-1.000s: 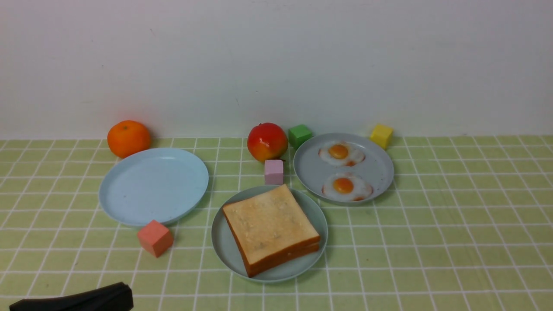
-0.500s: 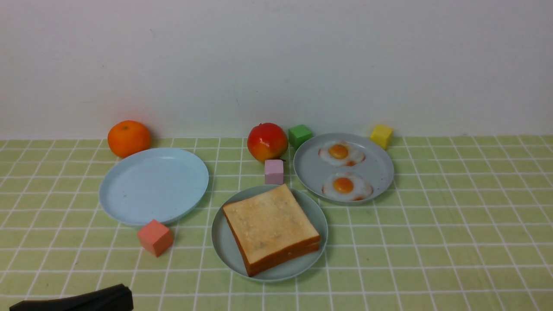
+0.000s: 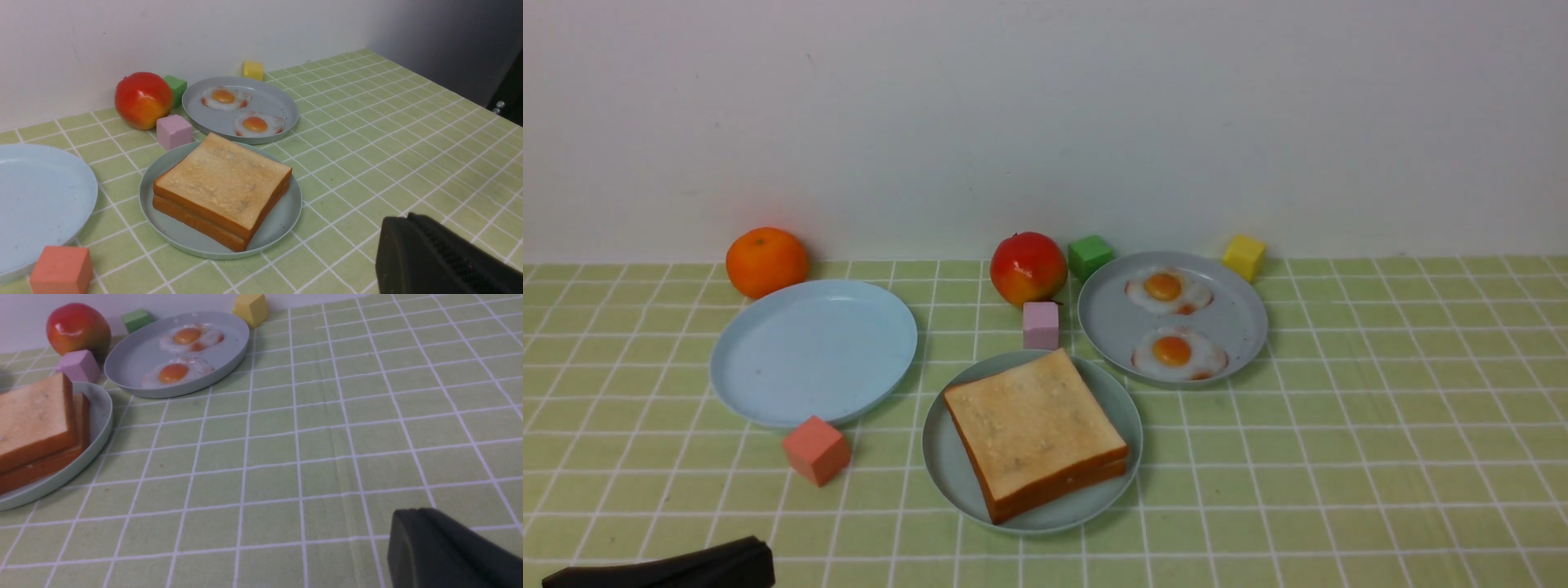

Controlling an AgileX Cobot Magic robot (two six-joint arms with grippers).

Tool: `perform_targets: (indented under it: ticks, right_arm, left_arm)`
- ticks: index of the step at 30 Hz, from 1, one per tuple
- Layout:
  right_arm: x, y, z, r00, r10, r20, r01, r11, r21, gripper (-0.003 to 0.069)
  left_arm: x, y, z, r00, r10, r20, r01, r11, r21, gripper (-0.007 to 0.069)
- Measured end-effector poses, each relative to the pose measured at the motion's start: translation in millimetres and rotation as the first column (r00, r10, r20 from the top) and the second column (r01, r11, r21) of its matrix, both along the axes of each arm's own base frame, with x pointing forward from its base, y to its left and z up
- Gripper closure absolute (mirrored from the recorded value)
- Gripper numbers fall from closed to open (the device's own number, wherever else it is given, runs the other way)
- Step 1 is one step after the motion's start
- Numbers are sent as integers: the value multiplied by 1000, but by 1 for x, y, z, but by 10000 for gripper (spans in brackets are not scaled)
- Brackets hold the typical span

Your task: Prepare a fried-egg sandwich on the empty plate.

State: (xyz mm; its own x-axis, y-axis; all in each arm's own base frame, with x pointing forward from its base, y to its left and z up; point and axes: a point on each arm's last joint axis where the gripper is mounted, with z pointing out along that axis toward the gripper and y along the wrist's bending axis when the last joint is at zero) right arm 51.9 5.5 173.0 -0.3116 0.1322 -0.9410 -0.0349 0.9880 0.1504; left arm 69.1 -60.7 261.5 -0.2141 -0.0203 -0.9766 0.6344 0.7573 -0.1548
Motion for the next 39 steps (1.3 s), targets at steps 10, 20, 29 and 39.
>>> perform_targets:
  ticks: [10, 20, 29, 39]
  right_arm:
    - [0, 0, 0, 1000, 0, 0, 0, 1000, 0, 662]
    - [0, 0, 0, 1000, -1, 0, 1, 1000, 0, 656]
    - [0, 0, 0, 1000, -1, 0, 1, 1000, 0, 652]
    - [0, 0, 0, 1000, -1, -1, 1, 1000, 0, 648]
  left_arm:
    - [0, 0, 0, 1000, 0, 0, 0, 1000, 0, 622]
    - [0, 2, -3, 1000, 17, 4, -17, 1000, 7, 625]
    - [-11, 41, -25, 921, 388, 35, -381, 916, -126, 638]
    - [-17, 56, -92, 751, 620, -226, -640, 768, -19, 638]
